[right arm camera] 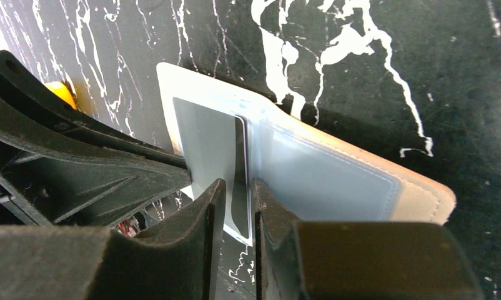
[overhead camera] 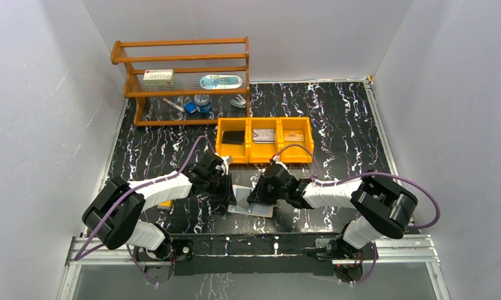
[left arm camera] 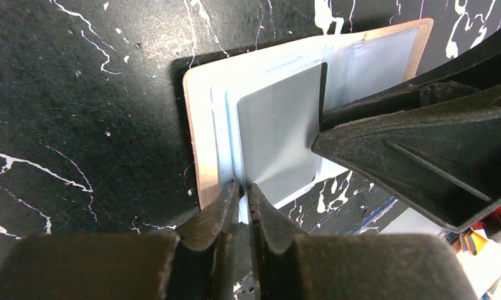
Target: Take the credit cards out of the card holder
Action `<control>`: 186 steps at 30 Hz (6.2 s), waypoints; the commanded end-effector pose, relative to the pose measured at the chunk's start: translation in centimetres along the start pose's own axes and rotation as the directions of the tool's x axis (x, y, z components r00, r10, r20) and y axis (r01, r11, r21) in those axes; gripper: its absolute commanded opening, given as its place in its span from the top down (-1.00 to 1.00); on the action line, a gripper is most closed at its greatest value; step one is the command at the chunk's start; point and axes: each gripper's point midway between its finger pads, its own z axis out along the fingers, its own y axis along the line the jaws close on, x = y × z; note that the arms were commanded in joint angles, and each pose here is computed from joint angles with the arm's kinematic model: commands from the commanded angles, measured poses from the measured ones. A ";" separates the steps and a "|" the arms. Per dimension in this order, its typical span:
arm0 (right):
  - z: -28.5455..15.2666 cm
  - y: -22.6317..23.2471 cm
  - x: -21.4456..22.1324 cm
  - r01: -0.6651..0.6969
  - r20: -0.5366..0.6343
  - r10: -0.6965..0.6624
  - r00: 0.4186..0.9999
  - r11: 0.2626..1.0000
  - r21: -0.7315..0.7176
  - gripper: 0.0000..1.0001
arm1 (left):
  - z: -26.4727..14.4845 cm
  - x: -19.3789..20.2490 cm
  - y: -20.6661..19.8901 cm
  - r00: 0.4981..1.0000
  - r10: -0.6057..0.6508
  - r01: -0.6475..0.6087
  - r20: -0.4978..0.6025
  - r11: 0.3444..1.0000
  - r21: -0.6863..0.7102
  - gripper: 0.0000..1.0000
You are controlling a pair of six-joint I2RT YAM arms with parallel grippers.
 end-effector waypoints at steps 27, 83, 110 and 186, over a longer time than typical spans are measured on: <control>-2.4 1.4 0.1 0.013 0.012 -0.011 1.000 0.975 -0.224 1.00 | 0.7 2.6 3.4 0.997 -0.033 0.023 -0.069 0.990 -0.138 0.89; -2.9 -3.8 1.0 -0.050 -0.095 0.037 0.995 0.989 -0.142 0.95 | 0.6 2.8 4.0 0.995 -0.039 0.024 -0.087 0.984 -0.175 0.97; -2.2 -5.2 0.2 -0.114 -0.052 0.111 0.992 0.992 -0.062 0.53 | -0.7 -1.6 -4.5 0.996 0.084 -0.084 0.001 0.993 0.082 -0.03; -3.7 -1.9 -1.1 -0.154 0.006 0.160 0.987 0.956 -0.249 0.90 | 2.0 3.0 -0.2 0.988 0.069 -0.079 -0.136 0.995 -0.066 0.54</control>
